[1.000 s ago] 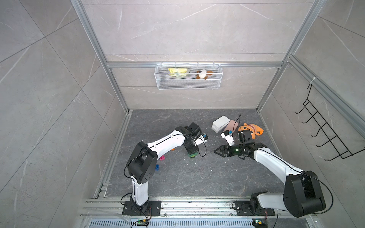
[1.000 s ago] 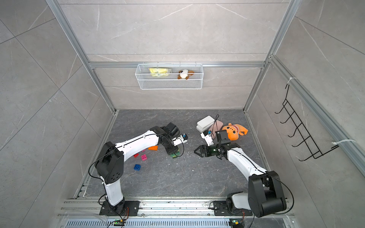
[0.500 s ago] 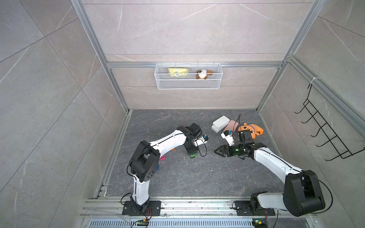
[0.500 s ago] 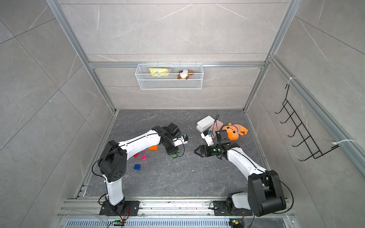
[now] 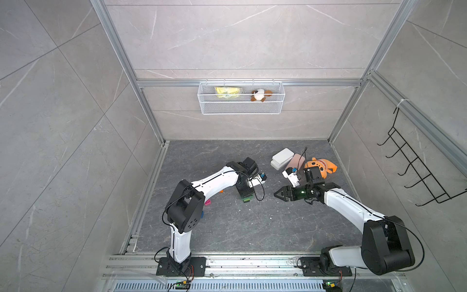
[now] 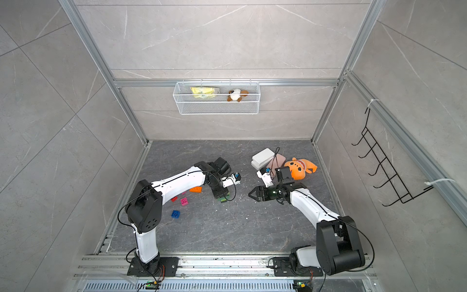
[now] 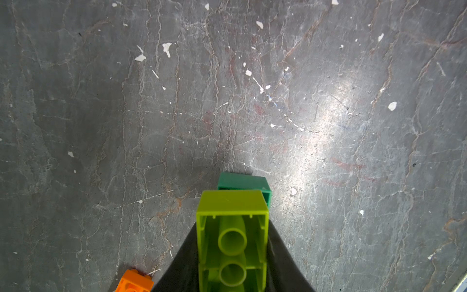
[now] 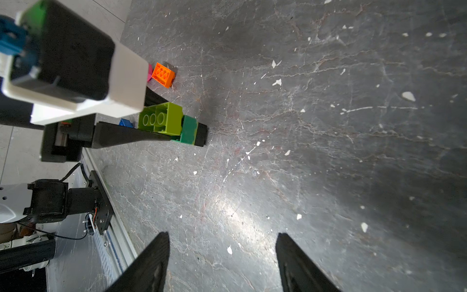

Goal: Assemble a carrot with lego
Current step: Assemble the lego brick with the lego brick.

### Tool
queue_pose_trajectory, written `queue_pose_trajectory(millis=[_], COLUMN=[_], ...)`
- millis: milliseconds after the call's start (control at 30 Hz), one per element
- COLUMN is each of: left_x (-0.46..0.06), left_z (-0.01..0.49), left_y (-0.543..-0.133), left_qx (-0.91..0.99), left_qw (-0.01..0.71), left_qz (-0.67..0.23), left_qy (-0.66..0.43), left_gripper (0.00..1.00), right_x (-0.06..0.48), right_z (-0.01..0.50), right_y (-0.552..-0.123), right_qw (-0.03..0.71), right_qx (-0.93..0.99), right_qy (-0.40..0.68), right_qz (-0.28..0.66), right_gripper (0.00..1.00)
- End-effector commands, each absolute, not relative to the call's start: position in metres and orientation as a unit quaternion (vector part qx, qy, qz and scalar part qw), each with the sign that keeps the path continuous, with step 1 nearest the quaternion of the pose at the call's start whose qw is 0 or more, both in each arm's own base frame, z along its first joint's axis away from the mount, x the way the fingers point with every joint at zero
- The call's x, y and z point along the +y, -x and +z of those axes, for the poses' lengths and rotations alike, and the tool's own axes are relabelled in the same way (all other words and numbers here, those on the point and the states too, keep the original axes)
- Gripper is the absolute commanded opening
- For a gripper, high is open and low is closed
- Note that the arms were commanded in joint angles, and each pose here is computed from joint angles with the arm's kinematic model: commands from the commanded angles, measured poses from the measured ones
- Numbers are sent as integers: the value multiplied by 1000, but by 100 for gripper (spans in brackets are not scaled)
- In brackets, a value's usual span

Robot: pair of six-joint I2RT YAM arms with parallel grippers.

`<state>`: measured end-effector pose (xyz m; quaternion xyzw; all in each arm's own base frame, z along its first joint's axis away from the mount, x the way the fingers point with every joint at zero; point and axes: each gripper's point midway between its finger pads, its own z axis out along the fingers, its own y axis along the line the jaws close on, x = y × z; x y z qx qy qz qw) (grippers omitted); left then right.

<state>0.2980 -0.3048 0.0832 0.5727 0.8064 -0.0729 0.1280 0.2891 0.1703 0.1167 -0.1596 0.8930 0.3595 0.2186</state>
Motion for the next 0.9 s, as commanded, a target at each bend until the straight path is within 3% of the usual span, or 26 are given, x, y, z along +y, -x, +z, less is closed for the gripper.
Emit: queue_pose_trajectory(millis=[0,867], left_x=[-303,-299], left_z=[87,86], left_y=[-293,-293], left_qx=[798,802], left_qw=[117,119], left_qz=[-72,-60], left_qy=[-587,-582], left_gripper=[19,28], right_x=[171,171], right_z=[117,111], right_y=[-290,-292], right_qw=[213,202], right_qx=[893,896], right_qy=[160,157], right_qz=[363,363], right_gripper=[70,69])
